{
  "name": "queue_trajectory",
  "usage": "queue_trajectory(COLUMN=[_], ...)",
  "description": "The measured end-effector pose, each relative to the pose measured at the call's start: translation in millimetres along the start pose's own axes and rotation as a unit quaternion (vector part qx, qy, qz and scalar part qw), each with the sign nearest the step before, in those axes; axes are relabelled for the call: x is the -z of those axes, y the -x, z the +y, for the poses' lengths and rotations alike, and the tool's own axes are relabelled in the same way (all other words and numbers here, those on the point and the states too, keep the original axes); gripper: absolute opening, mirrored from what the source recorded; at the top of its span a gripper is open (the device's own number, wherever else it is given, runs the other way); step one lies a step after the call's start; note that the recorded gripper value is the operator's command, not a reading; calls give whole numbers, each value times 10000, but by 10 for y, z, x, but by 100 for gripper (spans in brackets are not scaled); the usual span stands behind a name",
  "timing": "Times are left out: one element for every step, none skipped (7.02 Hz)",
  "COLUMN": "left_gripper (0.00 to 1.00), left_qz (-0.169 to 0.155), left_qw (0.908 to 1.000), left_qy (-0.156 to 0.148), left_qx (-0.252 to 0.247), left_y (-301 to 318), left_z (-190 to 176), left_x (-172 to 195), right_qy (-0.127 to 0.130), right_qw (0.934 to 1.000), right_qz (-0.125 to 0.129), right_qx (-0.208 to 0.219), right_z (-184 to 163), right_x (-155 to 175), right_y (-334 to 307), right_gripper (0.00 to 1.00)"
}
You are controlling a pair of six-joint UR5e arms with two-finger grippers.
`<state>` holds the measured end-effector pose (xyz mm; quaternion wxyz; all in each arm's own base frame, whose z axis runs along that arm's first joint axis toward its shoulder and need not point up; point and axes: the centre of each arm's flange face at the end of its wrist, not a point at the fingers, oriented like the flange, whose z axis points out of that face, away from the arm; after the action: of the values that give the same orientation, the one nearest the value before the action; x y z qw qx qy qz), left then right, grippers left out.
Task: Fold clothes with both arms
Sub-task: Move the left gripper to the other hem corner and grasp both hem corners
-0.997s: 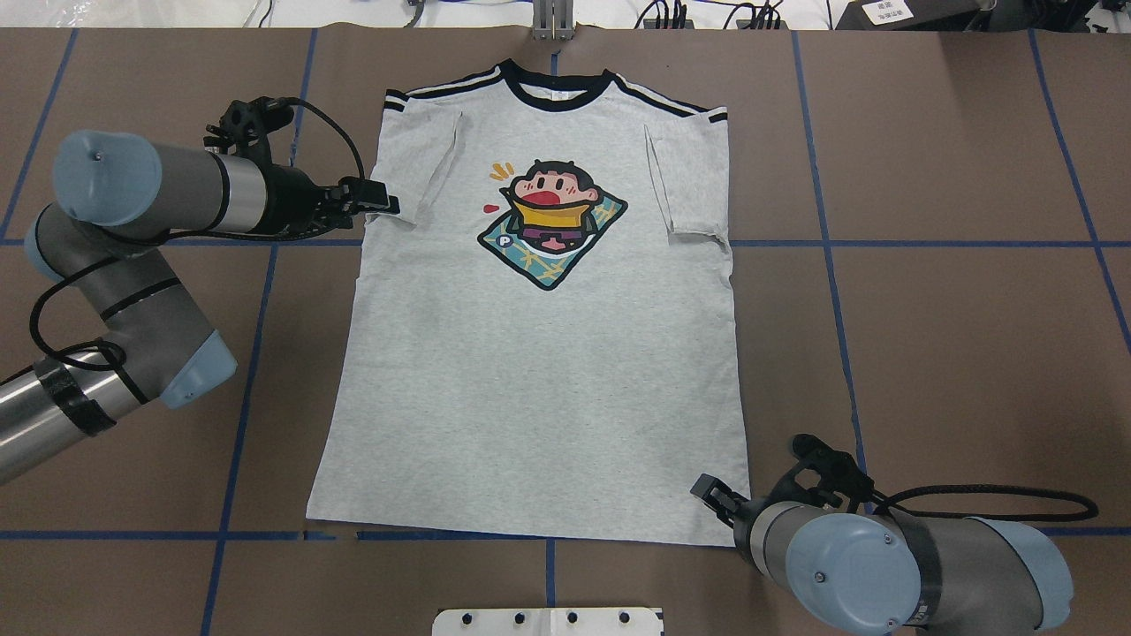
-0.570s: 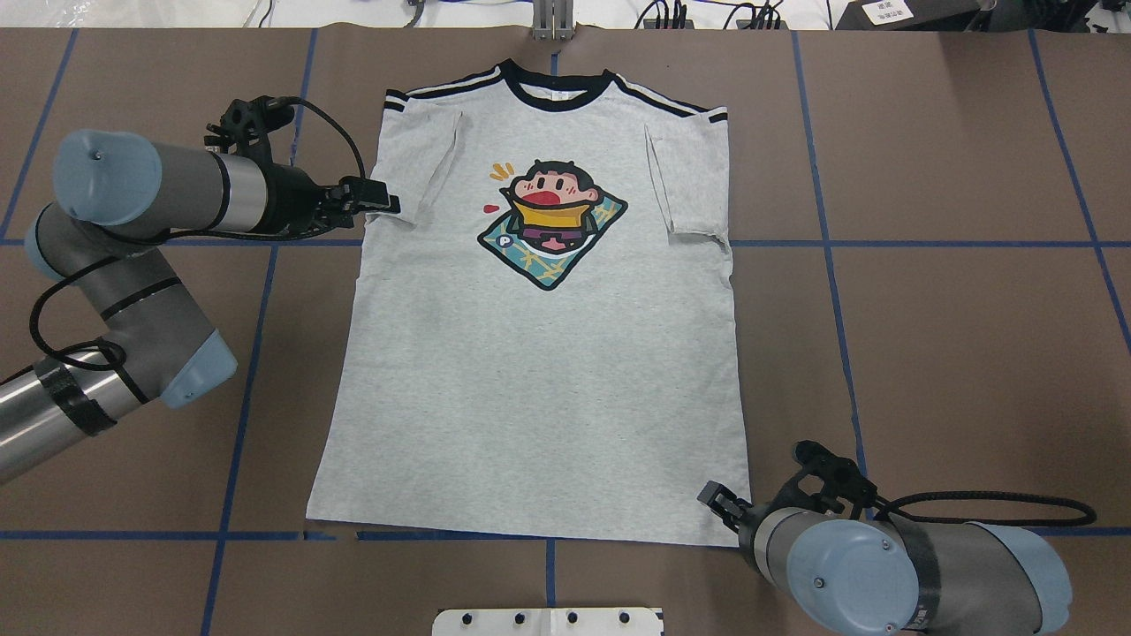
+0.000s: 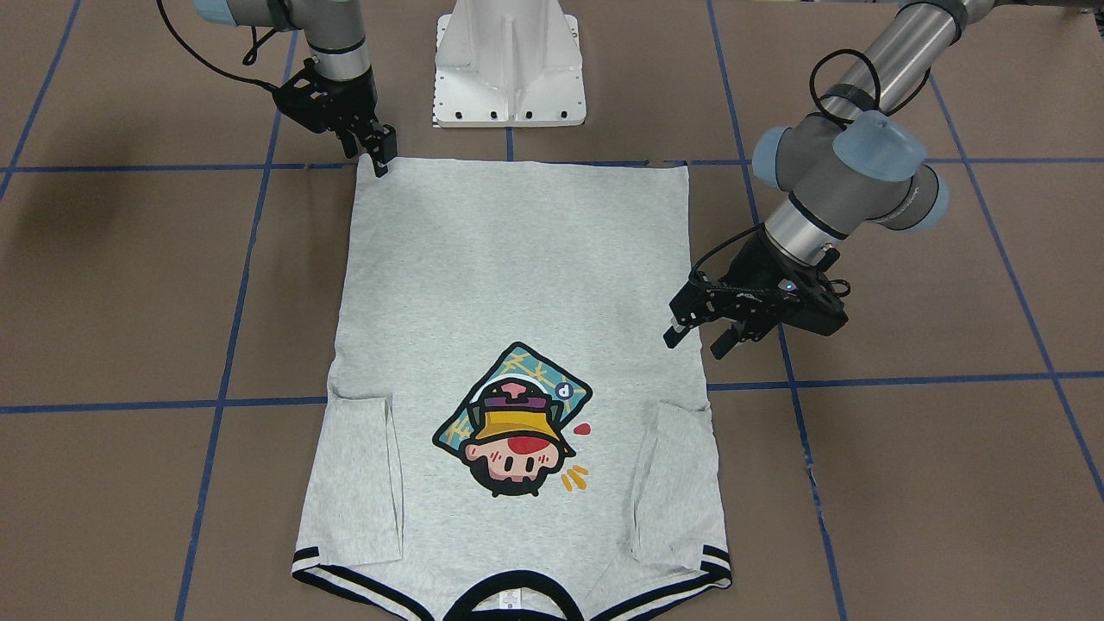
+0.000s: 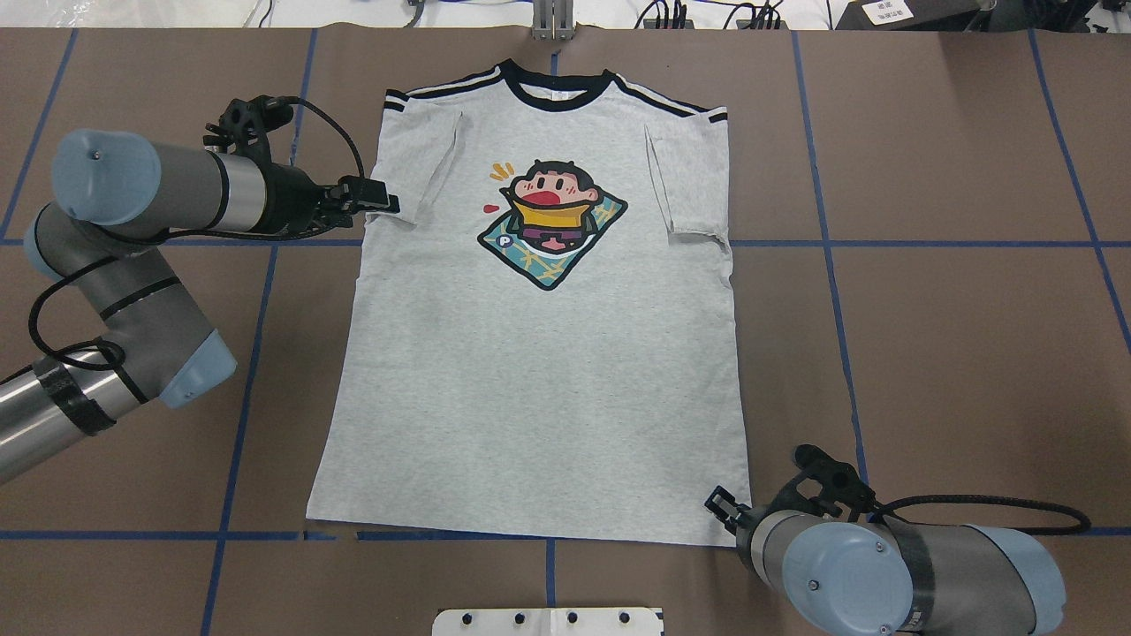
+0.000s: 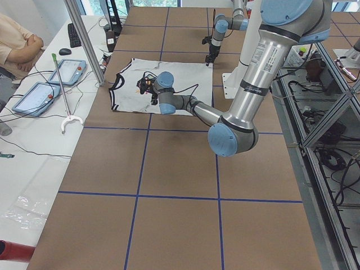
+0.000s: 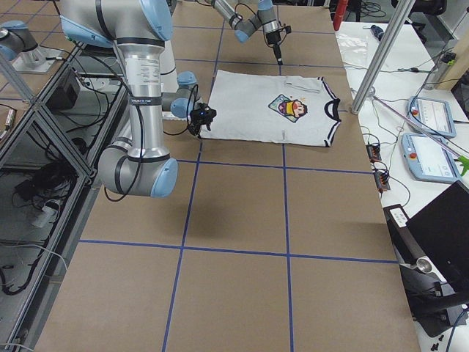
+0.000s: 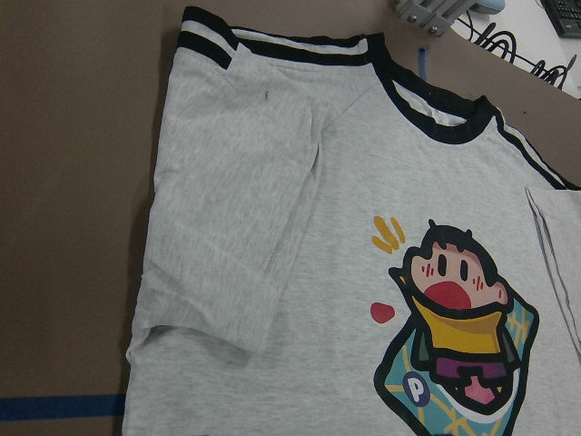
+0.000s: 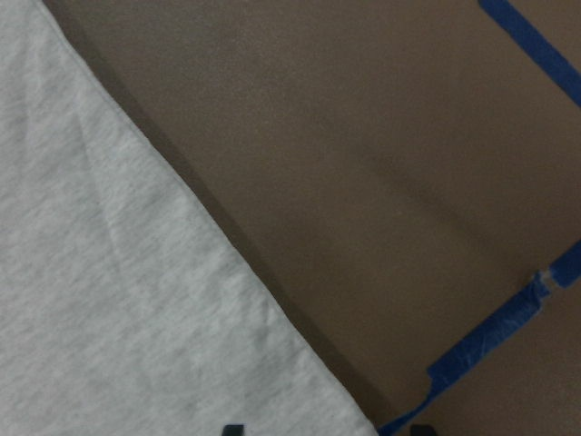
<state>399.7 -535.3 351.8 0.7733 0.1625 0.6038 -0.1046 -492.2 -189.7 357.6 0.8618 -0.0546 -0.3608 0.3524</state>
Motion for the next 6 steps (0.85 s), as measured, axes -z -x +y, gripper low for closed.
queue_trajectory(left_gripper=[86, 86, 86, 86, 86, 86], left_qz=[-1, -1, 8, 26, 85, 136], left_qw=[10000, 10000, 10000, 10000, 10000, 9998], left_qy=[0, 0, -2, -5, 10, 71], left_qx=[0, 0, 0, 3, 11, 151], left_y=[1, 1, -12, -36, -99, -201], left_z=[0, 0, -3, -6, 2, 58], left_x=[0, -1, 0, 0, 32, 166], right_qy=[32, 59, 78, 108, 122, 126], right_qw=[10000, 10000, 10000, 9999, 9999, 9999], right_qz=[19, 50, 57, 38, 5, -60], right_qx=[-27, -6, 19, 26, 9, -35], right_z=[15, 63, 108, 125, 99, 45], right_x=[9, -4, -1, 36, 83, 156], right_y=[-17, -51, -75, -73, -53, -12], right_gripper=[0, 0, 0, 0, 0, 0])
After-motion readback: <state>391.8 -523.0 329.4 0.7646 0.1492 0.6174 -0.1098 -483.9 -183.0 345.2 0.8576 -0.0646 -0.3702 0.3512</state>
